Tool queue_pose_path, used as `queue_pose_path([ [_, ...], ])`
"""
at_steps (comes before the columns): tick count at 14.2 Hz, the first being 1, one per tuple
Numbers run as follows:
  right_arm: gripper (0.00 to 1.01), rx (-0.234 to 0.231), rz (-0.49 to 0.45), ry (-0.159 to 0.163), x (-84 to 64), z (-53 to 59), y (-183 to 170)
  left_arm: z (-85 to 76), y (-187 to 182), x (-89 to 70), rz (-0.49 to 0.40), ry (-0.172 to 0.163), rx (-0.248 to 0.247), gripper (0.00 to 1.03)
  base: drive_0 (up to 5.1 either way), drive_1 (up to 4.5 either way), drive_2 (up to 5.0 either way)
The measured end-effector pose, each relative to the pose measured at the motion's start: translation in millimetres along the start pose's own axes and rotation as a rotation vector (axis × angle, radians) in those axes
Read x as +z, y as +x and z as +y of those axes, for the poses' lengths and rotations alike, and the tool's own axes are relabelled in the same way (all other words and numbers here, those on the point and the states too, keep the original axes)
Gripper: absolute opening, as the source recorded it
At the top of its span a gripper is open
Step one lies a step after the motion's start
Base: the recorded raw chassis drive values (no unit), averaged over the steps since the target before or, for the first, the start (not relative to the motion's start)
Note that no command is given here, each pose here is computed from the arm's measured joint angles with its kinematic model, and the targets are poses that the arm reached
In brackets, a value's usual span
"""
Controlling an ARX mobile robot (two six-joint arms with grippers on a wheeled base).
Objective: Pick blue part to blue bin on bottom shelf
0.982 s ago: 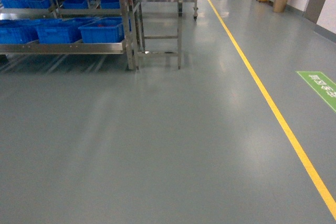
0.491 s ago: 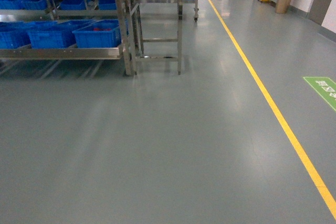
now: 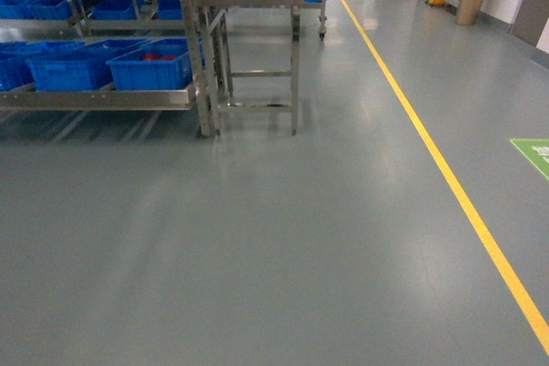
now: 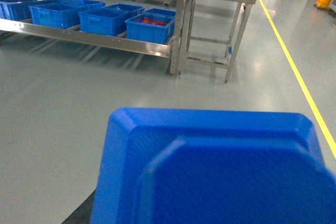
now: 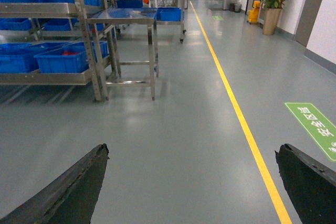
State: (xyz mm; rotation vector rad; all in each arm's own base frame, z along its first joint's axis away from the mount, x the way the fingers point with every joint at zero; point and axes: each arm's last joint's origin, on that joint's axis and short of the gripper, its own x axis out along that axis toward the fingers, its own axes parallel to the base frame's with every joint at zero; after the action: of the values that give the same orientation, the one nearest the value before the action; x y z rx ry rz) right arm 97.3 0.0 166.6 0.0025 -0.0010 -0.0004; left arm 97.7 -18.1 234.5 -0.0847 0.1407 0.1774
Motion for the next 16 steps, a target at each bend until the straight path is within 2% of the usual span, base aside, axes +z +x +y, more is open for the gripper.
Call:
queue_pose_path([
  [16,0.98,0.0,-0.002,0.0,0.2,0.0,0.0,0.0,0.1,0.0,0.0,0.0,0.0,0.43,0.0,4.0,-4.1],
])
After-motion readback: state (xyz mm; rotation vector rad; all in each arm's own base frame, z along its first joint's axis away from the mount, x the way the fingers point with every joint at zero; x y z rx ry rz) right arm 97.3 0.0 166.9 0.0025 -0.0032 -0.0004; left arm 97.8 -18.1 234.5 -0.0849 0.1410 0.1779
